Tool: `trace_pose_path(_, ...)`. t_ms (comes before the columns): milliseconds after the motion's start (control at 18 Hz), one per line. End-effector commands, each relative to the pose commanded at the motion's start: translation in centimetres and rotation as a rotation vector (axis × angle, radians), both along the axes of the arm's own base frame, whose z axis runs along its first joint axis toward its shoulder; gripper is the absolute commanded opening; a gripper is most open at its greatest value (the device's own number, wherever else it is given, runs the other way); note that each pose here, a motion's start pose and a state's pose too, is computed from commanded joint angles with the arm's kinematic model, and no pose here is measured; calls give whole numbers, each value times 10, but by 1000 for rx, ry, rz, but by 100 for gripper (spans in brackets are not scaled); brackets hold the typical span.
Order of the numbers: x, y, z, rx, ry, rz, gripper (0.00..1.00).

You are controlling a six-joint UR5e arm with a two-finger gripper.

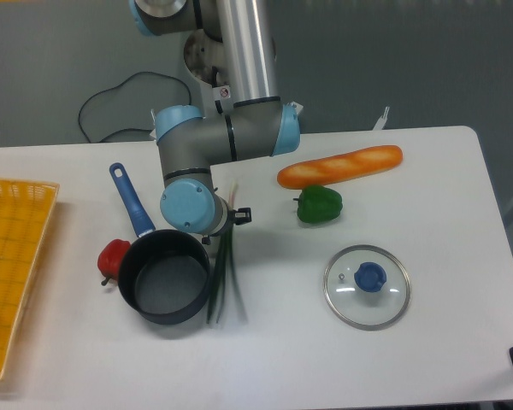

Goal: Pick up the green onion
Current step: 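Lift the green onions and hold them upright beside the saucepan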

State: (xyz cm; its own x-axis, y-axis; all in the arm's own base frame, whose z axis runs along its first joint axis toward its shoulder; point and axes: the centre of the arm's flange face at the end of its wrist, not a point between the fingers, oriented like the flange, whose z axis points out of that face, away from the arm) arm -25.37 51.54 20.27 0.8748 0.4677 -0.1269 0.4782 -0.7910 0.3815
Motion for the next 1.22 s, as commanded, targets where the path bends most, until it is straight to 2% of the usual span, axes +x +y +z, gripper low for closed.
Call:
trace_pose_path(56,-1,2,3,-1,-2,-1,3)
trace_pose_path(111,-1,2,4,-2,-3,-3,0)
trace_pose_path(167,-2,2,4,-1,0,-3,13)
trace_pose_path(222,-4,3,6,-2,4,-12,37)
trace_pose_path(389,-7,1,5,-7,13,-21,41)
trace_pose_path(500,-9,0,2,-7,7,-19,82)
trace_pose_path(556,-11,0,2,-4,7,-17,96)
trace_pose_path(722,-14,1,0,7,19,-14,100)
trace_pose_path(944,-16,6,-11,29,47,-4,100)
trace_pose_path(1222,-11,2,-17,21,41,-4,100)
